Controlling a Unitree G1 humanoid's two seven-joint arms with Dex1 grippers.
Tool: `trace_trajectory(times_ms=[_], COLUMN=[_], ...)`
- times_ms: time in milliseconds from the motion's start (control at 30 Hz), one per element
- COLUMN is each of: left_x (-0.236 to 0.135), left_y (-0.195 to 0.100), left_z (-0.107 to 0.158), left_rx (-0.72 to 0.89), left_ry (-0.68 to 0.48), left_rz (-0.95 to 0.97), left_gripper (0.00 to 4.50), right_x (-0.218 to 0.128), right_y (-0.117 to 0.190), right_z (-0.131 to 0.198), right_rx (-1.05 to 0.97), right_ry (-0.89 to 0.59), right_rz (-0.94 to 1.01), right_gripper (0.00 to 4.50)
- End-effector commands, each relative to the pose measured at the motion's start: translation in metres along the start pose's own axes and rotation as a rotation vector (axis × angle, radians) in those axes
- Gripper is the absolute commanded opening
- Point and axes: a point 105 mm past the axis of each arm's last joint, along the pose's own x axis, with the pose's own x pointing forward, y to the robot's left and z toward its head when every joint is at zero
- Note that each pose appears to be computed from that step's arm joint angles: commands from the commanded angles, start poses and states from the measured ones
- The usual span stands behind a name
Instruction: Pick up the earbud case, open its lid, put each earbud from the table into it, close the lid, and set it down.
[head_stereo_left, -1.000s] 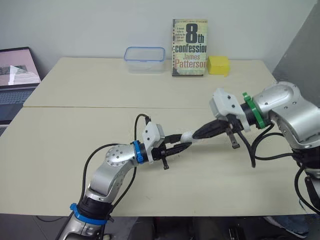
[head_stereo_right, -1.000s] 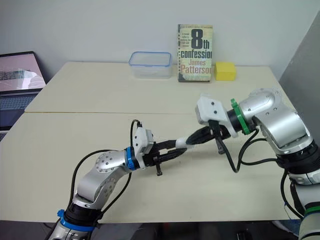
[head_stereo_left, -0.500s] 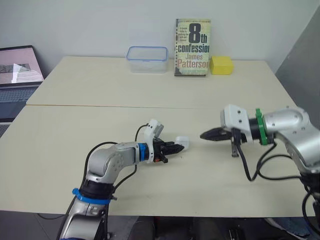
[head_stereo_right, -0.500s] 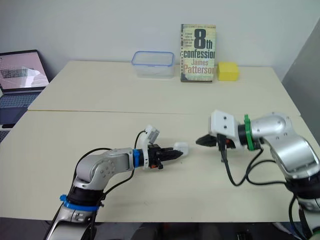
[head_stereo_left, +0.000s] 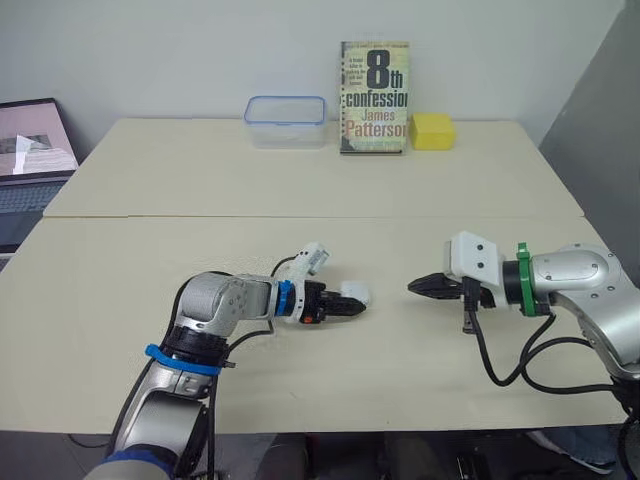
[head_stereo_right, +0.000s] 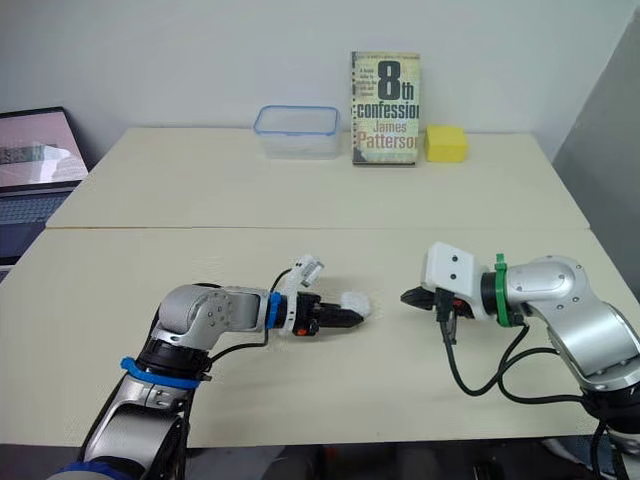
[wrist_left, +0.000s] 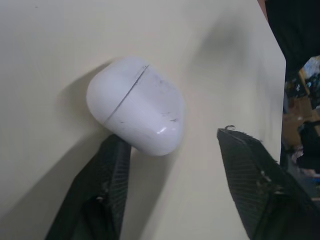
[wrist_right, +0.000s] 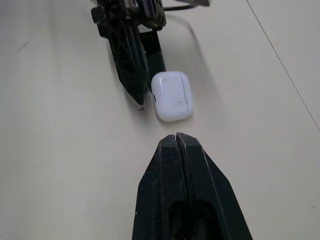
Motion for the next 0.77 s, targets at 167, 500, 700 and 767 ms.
trace_trajectory(times_ms=[167,500,700,767], left_x=[-0.074,-0.149,-0.175,-0.178], left_y=[0.038,0.01,0.002,0.002], left_z=[-0.017,0.007,0.011,0.009], left_rx=[0.345,0.791,0.828,0.833], left_ry=[0.015,-0.14,-0.178,-0.169], left_rz=[0.333,0.451,0.51,0.512], left_gripper=[4.5,4.5,4.5,4.5], right_x=[-0.011,-0.03,-0.037,-0.036], right_y=[0.001,-0.012,-0.028,-0.03], right_z=[0.002,0.007,0.01,0.009], right_rx=[-0.099,-0.206,-0.237,-0.246], right_ry=[-0.021,-0.044,-0.047,-0.047], right_rz=[0.018,0.06,0.065,0.069], right_gripper=[0.85,4.43,4.47,4.47])
